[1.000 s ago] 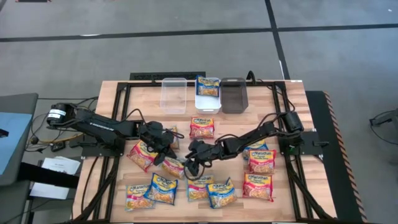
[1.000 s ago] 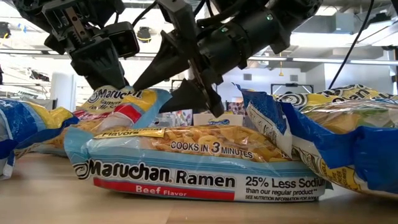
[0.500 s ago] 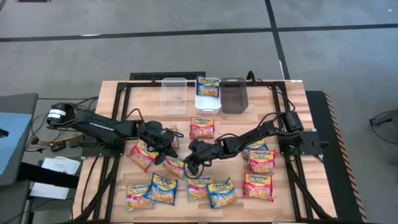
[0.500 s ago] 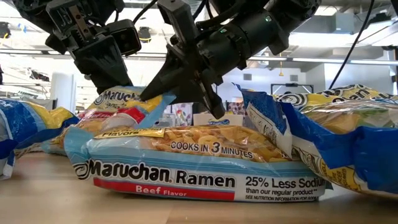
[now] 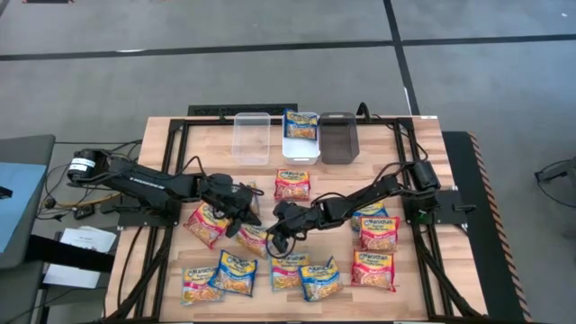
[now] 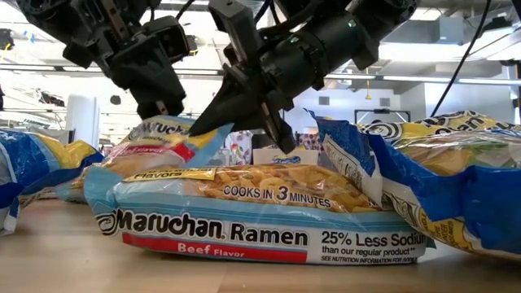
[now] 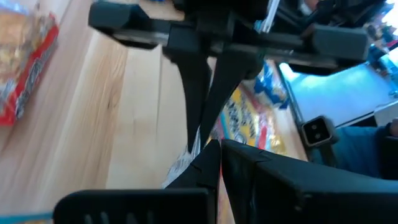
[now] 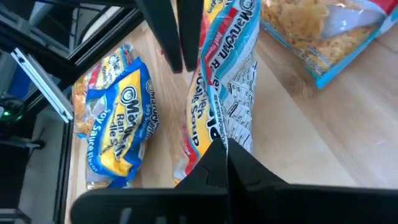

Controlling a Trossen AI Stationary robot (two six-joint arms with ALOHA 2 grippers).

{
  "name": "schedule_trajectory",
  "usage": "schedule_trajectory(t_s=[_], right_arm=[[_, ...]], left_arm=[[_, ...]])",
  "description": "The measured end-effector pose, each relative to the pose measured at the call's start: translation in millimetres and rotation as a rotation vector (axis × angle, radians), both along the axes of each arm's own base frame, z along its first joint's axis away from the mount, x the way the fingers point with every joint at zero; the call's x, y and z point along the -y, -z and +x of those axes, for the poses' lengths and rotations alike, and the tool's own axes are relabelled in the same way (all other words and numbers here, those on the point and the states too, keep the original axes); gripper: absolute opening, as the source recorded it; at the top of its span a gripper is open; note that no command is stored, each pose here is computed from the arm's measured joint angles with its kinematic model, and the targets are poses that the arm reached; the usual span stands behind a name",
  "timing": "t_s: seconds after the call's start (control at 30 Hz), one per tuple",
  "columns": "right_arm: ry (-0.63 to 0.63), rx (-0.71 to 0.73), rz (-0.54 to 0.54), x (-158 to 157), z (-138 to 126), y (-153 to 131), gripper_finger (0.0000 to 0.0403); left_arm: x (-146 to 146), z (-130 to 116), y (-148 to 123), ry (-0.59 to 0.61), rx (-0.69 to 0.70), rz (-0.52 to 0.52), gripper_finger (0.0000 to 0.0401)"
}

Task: Sort Maruchan noodles
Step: Put the light blue noodle pack into the black bin

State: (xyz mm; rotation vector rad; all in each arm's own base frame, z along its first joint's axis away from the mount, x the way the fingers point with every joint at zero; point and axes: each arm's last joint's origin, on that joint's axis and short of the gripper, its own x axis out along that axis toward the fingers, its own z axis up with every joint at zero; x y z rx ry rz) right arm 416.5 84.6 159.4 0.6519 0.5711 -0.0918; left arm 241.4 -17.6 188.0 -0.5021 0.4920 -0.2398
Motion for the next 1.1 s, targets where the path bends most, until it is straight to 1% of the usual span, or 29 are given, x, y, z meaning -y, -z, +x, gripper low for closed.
schedule_trajectory(t_s=[0.13,0.2,0.37,0.57,0.7,0.93,1.1], right_arm=[[-0.003,-0.056,-0.027,4,-9,-14,0.0003],[0.004,-0.086,-0.05,6,-15,-20,0.0003],[-0.003,-0.095,-0.115,10,-29,-48,0.0003],[0.01,-0.128,-0.193,16,-51,-77,0.0003],[0.017,-0.17,-0.248,22,-65,-90,0.0003],[0.024,-0.231,-0.321,48,-86,-111,0.0003],[0.034,-0.23,-0.381,70,-100,-128,0.0003]], left_arm=[[0,-1,-6,-0.001,0.043,-0.001,0.0],[-1,-1,-8,-0.01,0.055,0.015,0.0],[-1,0,-10,-0.034,0.09,0.036,0.0],[-2,1,-12,-0.034,0.11,0.043,0.0],[-2,1,-12,-0.038,0.113,0.055,0.0],[-6,1,-12,-0.059,0.112,0.059,0.0],[-11,1,-12,-0.101,0.113,0.073,0.0]])
